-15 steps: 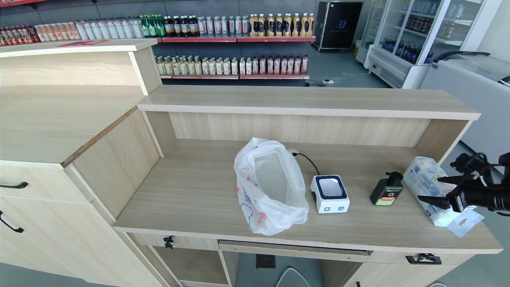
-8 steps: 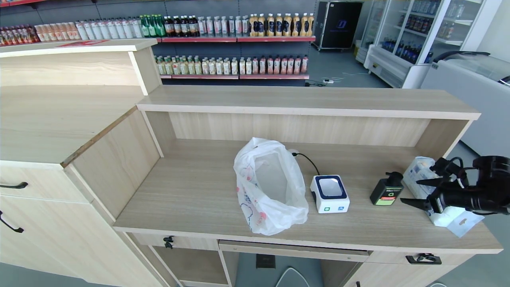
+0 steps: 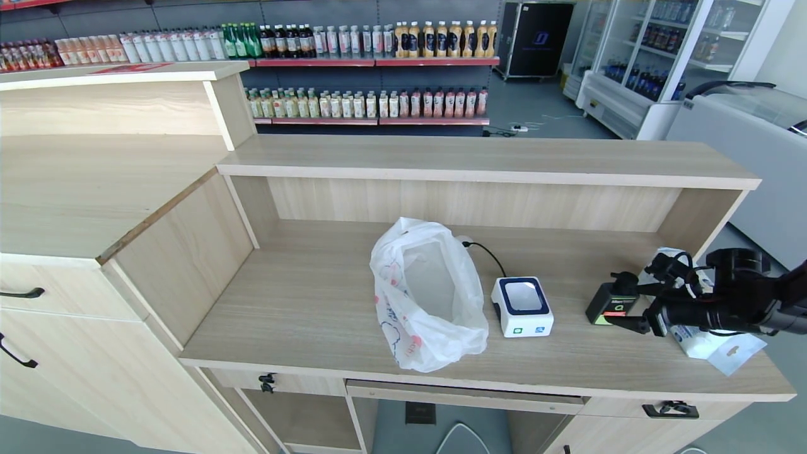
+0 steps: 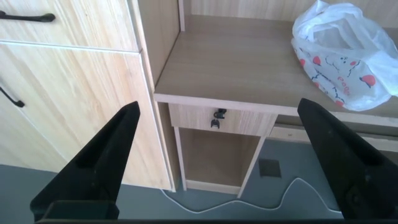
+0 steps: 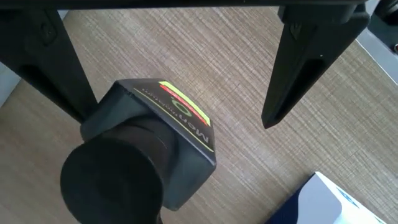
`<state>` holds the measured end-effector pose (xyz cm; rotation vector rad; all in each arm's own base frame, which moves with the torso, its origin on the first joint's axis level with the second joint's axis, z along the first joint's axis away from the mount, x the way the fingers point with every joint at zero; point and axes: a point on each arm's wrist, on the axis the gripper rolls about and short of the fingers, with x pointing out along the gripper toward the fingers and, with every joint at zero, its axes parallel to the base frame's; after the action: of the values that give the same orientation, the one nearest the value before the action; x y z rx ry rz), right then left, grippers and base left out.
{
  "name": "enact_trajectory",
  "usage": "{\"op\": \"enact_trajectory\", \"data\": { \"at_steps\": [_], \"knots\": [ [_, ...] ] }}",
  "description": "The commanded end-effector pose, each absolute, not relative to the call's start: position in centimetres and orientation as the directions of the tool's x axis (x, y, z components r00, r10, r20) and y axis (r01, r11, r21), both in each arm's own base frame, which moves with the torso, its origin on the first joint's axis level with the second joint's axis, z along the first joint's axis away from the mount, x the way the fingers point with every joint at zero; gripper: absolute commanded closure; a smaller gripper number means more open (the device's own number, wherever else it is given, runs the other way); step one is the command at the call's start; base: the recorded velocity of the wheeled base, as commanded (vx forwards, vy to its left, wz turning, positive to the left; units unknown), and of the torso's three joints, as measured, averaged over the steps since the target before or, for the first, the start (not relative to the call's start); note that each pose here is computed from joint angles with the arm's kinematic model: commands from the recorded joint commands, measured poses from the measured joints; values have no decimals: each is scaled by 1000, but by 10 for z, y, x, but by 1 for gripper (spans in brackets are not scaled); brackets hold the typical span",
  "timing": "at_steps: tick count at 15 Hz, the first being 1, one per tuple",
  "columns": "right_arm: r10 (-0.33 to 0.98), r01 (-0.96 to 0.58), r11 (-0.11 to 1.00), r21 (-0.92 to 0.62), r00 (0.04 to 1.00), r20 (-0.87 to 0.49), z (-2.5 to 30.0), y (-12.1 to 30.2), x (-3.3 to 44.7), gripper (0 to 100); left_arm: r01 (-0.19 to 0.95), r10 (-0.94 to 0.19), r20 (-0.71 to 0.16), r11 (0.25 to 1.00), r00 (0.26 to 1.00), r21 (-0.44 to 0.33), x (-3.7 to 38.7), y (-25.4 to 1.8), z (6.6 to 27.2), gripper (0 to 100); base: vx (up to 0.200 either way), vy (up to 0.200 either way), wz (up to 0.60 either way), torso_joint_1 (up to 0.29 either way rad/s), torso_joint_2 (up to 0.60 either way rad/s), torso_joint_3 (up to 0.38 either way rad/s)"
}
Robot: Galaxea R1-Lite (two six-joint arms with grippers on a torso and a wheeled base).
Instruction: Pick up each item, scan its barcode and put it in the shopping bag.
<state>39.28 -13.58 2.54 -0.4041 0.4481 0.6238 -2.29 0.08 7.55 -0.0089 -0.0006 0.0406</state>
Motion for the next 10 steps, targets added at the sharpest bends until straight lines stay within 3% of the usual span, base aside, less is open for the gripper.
{"op": "enact_trajectory", "data": {
  "at_steps": [1, 10],
  "knots": [
    [476, -647, 733, -211, 709, -520, 18, -130, 396, 0, -41, 41, 0, 999, 999, -9, -23, 1, 75, 0, 0, 0, 0, 0, 0, 0],
    [519, -690, 697, -193, 672, -529, 6, -108, 406, 0, -41, 41, 0, 999, 999, -9, -23, 1, 75, 0, 0, 0, 0, 0, 0, 0]
  ]
}}
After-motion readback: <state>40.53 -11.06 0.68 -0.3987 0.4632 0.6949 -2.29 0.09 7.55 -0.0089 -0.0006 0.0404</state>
